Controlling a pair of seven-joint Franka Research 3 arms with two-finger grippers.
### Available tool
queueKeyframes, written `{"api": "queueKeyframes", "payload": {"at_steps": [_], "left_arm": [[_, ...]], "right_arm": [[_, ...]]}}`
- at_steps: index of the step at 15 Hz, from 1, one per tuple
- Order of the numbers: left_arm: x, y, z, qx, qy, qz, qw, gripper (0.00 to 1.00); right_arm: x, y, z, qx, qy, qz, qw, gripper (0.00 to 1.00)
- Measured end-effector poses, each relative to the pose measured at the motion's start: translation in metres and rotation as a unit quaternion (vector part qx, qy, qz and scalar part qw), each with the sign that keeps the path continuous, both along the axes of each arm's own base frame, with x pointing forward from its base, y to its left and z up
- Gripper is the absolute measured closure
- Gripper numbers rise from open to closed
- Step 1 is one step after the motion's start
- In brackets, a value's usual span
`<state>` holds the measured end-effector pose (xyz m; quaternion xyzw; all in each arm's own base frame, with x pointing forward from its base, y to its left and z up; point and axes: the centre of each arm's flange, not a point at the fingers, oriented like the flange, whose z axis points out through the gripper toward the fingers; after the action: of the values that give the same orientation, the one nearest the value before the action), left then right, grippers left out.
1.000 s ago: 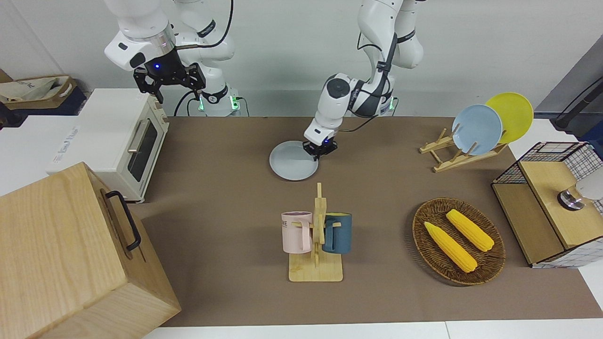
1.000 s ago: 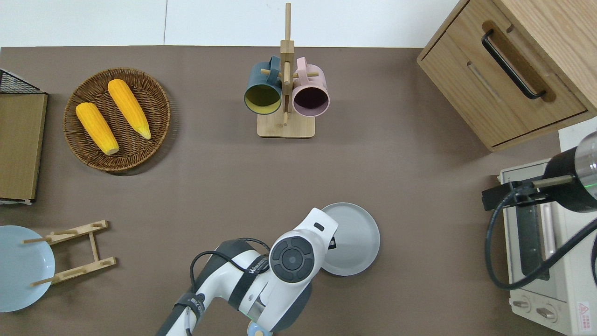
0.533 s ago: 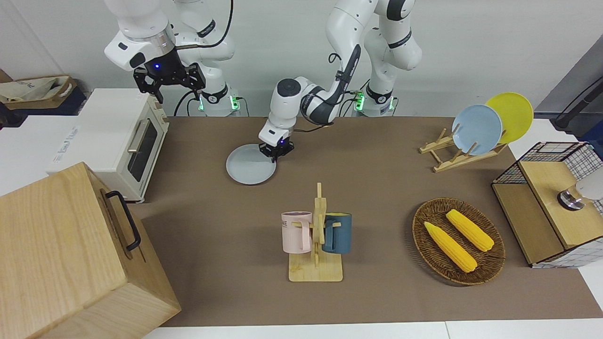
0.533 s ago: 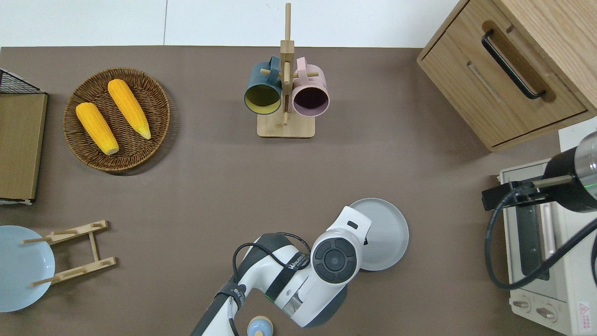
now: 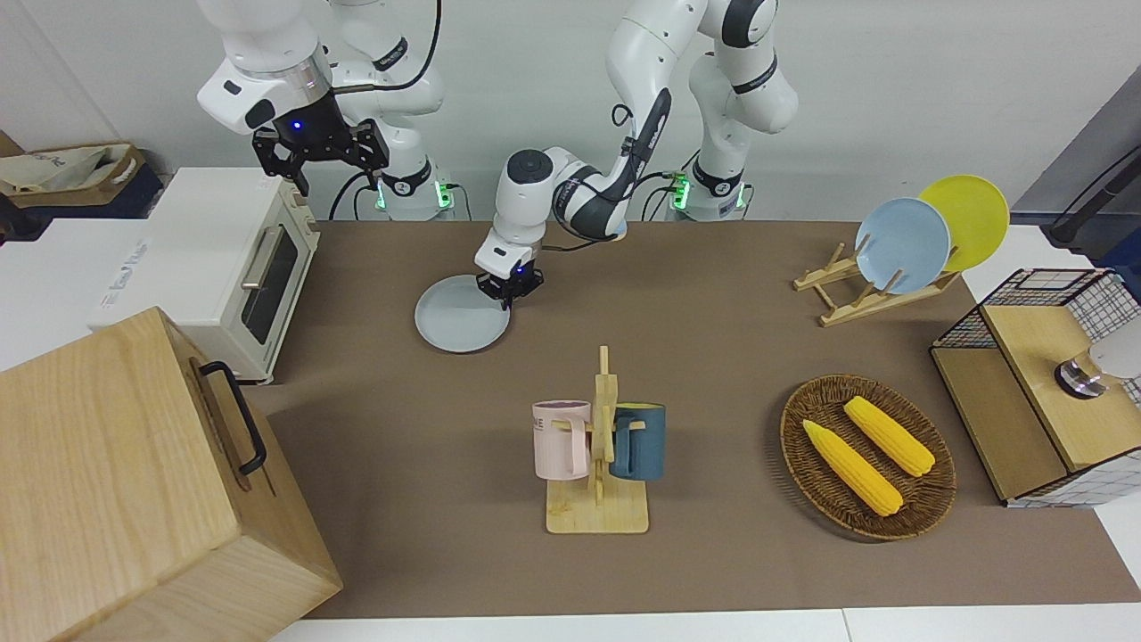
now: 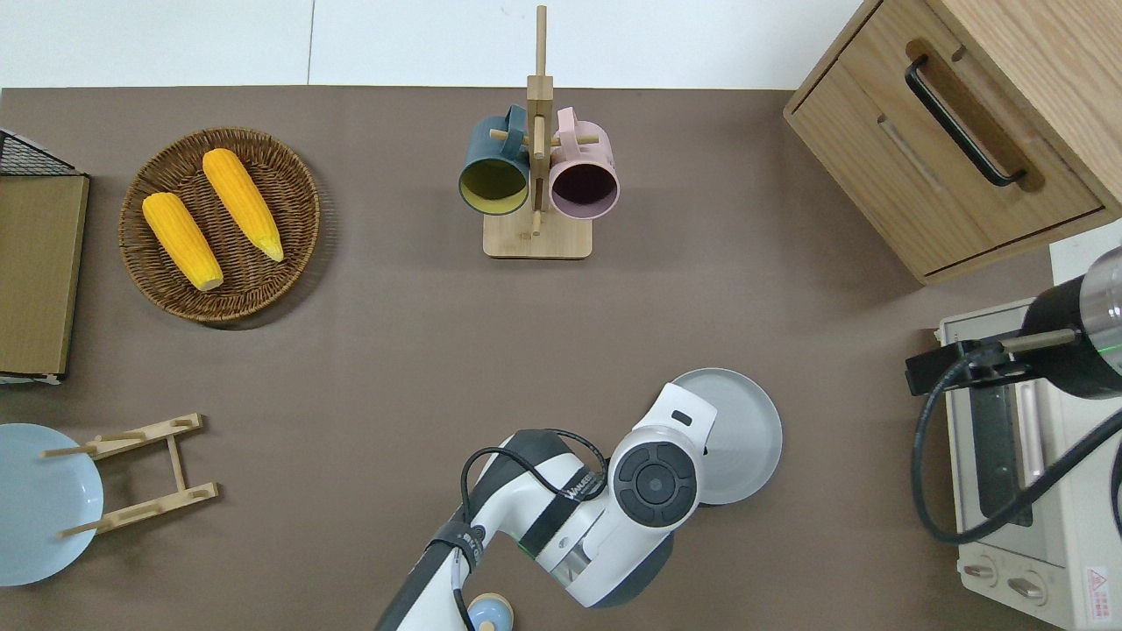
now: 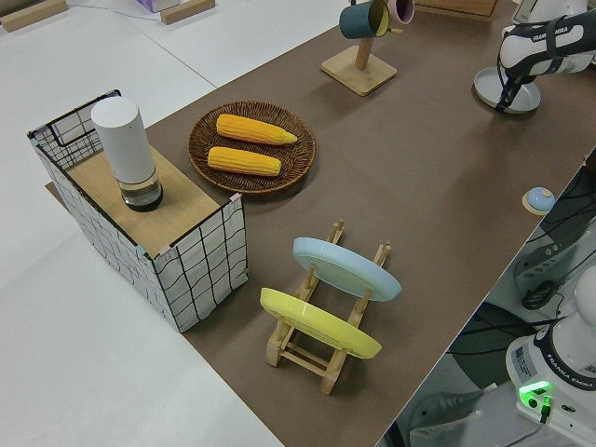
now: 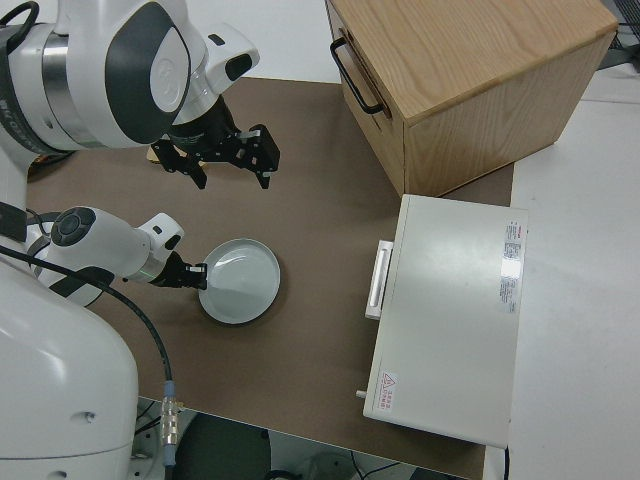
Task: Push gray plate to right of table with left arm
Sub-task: 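Keep pushing the gray plate toward the toaster oven side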
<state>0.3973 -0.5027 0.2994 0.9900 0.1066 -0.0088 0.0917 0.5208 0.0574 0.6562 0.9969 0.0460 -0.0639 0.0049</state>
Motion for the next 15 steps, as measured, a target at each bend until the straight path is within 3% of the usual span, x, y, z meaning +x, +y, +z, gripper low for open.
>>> {"api": "queueKeyframes", "payload": {"at_steps": [3, 10, 13, 15], "left_arm": [[0.003, -0.003, -0.004, 0.014, 0.014, 0.000, 0.9998, 0.70], [0.026, 0.008, 0.002, 0.020, 0.016, 0.004, 0.9997, 0.01], [0.040, 0.023, 0.010, 0.028, 0.026, -0.017, 0.9991, 0.00], [0.044, 0.036, 0.023, 0.037, 0.040, -0.046, 0.9975, 0.00]], "right_arm": [[0.000, 0.000, 0.000, 0.000, 0.000, 0.000, 1.0000, 0.01], [0.000, 0.000, 0.000, 0.000, 0.000, 0.000, 1.0000, 0.01], [0.000, 0.000, 0.000, 0.000, 0.000, 0.000, 1.0000, 0.01], [0.000, 0.000, 0.000, 0.000, 0.000, 0.000, 1.0000, 0.01]]}}
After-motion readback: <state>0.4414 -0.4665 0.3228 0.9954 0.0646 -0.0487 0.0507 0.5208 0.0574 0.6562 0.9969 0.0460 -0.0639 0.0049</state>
